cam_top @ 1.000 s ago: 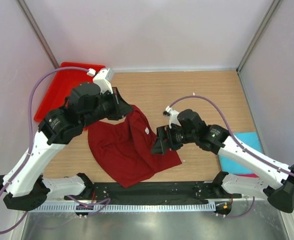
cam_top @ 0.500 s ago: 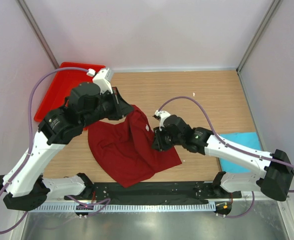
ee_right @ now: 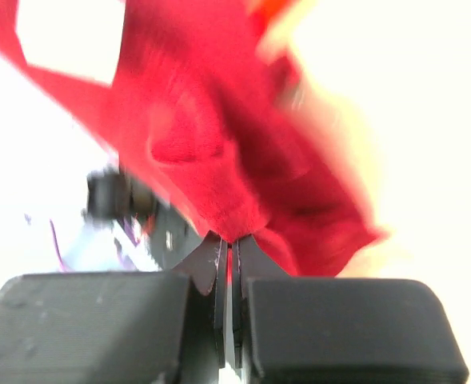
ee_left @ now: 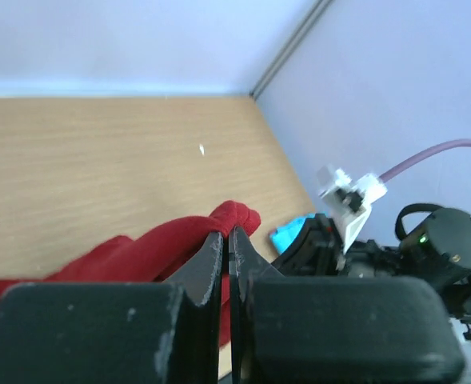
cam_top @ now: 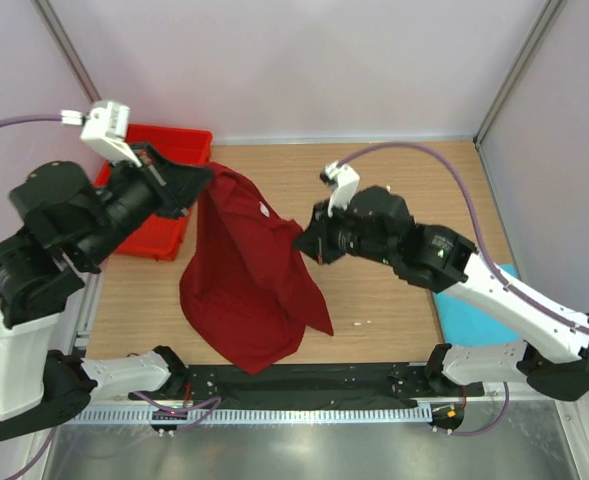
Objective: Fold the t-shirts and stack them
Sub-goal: Flatten the tshirt out
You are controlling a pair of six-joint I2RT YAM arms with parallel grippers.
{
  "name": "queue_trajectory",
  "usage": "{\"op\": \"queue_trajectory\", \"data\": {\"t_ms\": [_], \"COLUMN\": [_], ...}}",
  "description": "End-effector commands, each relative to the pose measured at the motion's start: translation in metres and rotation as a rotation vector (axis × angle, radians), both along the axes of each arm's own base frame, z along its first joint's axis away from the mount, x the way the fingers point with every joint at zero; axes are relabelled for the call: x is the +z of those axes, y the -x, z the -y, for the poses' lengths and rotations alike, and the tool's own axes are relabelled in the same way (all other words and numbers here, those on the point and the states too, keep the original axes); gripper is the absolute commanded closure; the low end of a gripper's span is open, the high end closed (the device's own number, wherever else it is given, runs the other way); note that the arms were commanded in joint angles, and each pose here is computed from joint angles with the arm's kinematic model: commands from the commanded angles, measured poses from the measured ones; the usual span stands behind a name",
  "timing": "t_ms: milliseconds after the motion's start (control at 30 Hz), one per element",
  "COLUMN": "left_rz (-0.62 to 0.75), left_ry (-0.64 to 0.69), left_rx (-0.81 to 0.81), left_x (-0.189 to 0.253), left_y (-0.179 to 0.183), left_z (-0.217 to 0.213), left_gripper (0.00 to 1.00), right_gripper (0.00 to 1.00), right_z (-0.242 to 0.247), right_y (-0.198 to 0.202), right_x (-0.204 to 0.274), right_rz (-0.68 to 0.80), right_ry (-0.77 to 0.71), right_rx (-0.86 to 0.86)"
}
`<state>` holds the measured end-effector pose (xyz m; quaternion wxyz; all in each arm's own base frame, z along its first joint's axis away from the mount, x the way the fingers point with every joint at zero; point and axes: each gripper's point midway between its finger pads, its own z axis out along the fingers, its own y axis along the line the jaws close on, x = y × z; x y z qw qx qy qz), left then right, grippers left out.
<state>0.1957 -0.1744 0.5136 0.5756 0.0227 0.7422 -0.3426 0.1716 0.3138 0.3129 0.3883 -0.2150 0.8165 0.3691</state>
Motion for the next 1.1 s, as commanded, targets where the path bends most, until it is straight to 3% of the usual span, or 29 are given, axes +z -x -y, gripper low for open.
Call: {"op": "queue_trajectory", "data": {"t_ms": [0,133,167,200,233,267,300,333,433,467,533,767,833,867,933,967,1033,1067], "left_rz": [0.144,0.228,0.246,0.284,0.304,0.34,0.366,0.397,0.434,0.446,0.474,0.512,0.471,0.45,0.325,0.288,0.114,0.109], "left_ry": [-0.02,-0.035,-0.037,-0.028,-0.021,0.009,0.011,0.038,0.054,0.063,0.078,0.202,0.218,0.227,0.23,0.231,0.204,0.238], "left_rx": [0.071,0.154,0.188,0.216,0.236,0.252,0.274,0.284,0.265,0.255,0.208,0.048,-0.025,-0.066,-0.185,-0.221,-0.315,-0.339], "left_x": [0.039,0.068,0.075,0.087,0.093,0.105,0.112,0.123,0.136,0.14,0.147,0.169,0.161,0.157,0.125,0.114,0.053,0.046], "left_y": [0.002,0.004,0.003,0.008,0.009,0.014,0.016,0.019,0.024,0.026,0.031,0.04,0.033,0.026,0.013,0.004,-0.01,-0.014], "left_z": [-0.028,-0.053,-0.061,-0.073,-0.079,-0.087,-0.094,-0.098,-0.099,-0.098,-0.091,-0.056,-0.031,-0.013,0.032,0.05,0.097,0.113], "left_gripper": [1.0,1.0,1.0,1.0,1.0,1.0,1.0,1.0,1.0,1.0,1.0,1.0,1.0,1.0,1.0,1.0,1.0,1.0], "right_gripper": [0.99,0.99,0.99,0.99,0.99,0.99,0.99,0.99,0.99,0.99,0.99,0.99,0.99,0.99,0.99,0.99,0.99,0.99], "right_z": [0.003,-0.002,-0.001,-0.018,-0.023,-0.025,-0.044,-0.054,-0.073,-0.08,-0.074,-0.053,-0.033,-0.031,-0.004,0.016,0.045,0.066], "right_y": [-0.053,-0.148,-0.16,-0.191,-0.202,-0.207,-0.225,-0.223,-0.221,-0.224,-0.213,-0.219,-0.232,-0.247,-0.25,-0.273,-0.276,-0.289], "right_x": [0.055,0.096,0.142,0.123,0.132,0.175,0.161,0.191,0.22,0.209,0.24,0.282,0.281,0.254,0.241,0.196,0.167,0.116], "right_rz": [0.132,0.162,0.209,0.181,0.182,0.229,0.209,0.249,0.305,0.287,0.339,0.373,0.353,0.313,0.297,0.24,0.199,0.137], "right_ry": [-0.008,-0.021,-0.12,-0.094,-0.123,-0.231,-0.234,-0.327,-0.464,-0.467,-0.57,-0.689,-0.706,-0.651,-0.603,-0.514,-0.441,-0.337], "right_rx": [-0.204,-0.403,-0.422,-0.431,-0.426,-0.398,-0.374,-0.317,-0.237,-0.22,-0.205,-0.282,-0.319,-0.346,-0.389,-0.451,-0.498,-0.529]}}
